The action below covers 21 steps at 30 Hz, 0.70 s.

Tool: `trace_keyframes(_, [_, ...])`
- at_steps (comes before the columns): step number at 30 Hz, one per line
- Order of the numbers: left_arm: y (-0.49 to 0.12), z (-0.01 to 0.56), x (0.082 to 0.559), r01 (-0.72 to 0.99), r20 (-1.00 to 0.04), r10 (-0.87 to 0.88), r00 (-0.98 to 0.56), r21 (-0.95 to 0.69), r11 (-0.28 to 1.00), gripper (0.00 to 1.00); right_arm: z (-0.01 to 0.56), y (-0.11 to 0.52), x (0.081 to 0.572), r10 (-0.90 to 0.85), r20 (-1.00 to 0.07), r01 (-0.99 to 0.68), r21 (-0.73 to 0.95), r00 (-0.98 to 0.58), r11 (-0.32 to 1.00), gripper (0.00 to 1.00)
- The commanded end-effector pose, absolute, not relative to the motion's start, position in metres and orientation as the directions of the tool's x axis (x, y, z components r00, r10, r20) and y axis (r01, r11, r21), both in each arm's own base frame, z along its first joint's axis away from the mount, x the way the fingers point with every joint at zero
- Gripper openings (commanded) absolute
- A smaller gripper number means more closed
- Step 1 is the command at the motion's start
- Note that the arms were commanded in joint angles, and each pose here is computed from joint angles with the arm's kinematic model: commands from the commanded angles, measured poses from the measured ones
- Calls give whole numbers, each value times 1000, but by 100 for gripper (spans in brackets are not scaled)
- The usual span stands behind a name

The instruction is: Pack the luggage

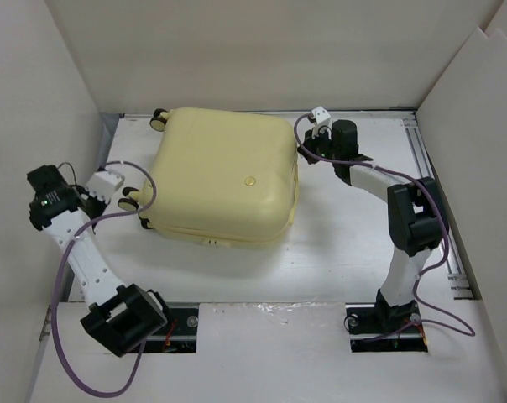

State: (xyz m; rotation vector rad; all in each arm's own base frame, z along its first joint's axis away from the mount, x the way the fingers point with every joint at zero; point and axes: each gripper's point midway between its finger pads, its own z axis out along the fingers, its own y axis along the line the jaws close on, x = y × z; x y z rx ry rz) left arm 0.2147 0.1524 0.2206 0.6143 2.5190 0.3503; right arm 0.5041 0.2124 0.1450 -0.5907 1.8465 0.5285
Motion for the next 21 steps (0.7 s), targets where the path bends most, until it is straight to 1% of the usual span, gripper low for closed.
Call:
trace_keyframes(1, [128, 198, 179, 593, -318, 693, -647, 362, 720, 0, 173, 243, 499, -125, -968, -693, 63, -218, 718, 0])
trace_keyframes(2, [119, 177, 170, 634, -302, 711, -635, 322, 703, 0, 168, 243, 500, -128, -965, -692, 67, -227, 718, 0])
trace_keyframes(3, [114, 169, 167, 657, -295, 726, -621, 308, 688, 0, 168, 243, 500, -128, -965, -692, 68, -227, 718, 0])
trace_keyframes(5, [101, 150, 168, 700, -313, 734, -603, 232, 675, 6, 173, 244, 502, -119, -967, -691, 72, -224, 719, 0])
trace_keyframes(6, [90, 146, 174, 694, -367, 703, -609, 183, 697, 8, 172, 243, 503, -119, -967, -683, 69, -224, 727, 0])
trace_keyframes(7, [89, 143, 186, 664, -411, 664, -624, 168, 728, 15, 172, 243, 503, -119, -967, -683, 69, -224, 728, 0])
trace_keyframes(8, [89, 138, 203, 631, -448, 609, -654, 120, 766, 15, 172, 243, 503, -119, -967, -683, 69, -224, 728, 0])
trace_keyframes(9, [94, 147, 222, 580, -490, 559, -668, 126, 805, 15, 178, 243, 502, -109, -969, -681, 73, -221, 728, 0])
trace_keyframes(10, [94, 150, 236, 504, -536, 464, -705, 81, 860, 17, 172, 242, 500, -113, -966, -680, 79, -233, 729, 0])
trace_keyframes(12, [110, 155, 281, 426, -594, 403, -696, 110, 898, 18, 175, 245, 491, -106, -967, -681, 83, -231, 727, 0])
trace_keyframes(13, [116, 155, 292, 393, -589, 388, -709, 127, 911, 19, 172, 250, 485, -112, -965, -684, 83, -236, 725, 0])
trace_keyframes(14, [120, 155, 310, 345, -609, 362, -706, 150, 926, 19, 167, 252, 482, -117, -964, -679, 81, -240, 730, 0])
trace_keyframes(17, [101, 141, 346, 384, -585, 405, -703, 167, 908, 20, 160, 268, 459, -113, -961, -692, 97, -251, 716, 0])
trace_keyframes(18, [98, 127, 358, 375, -573, 386, -723, 142, 916, 20, 158, 276, 450, -113, -960, -695, 102, -256, 711, 0])
trace_keyframes(21, [77, 133, 400, 395, -614, 387, -688, 130, 909, 20, 152, 280, 427, -83, -957, -685, 137, -278, 716, 0])
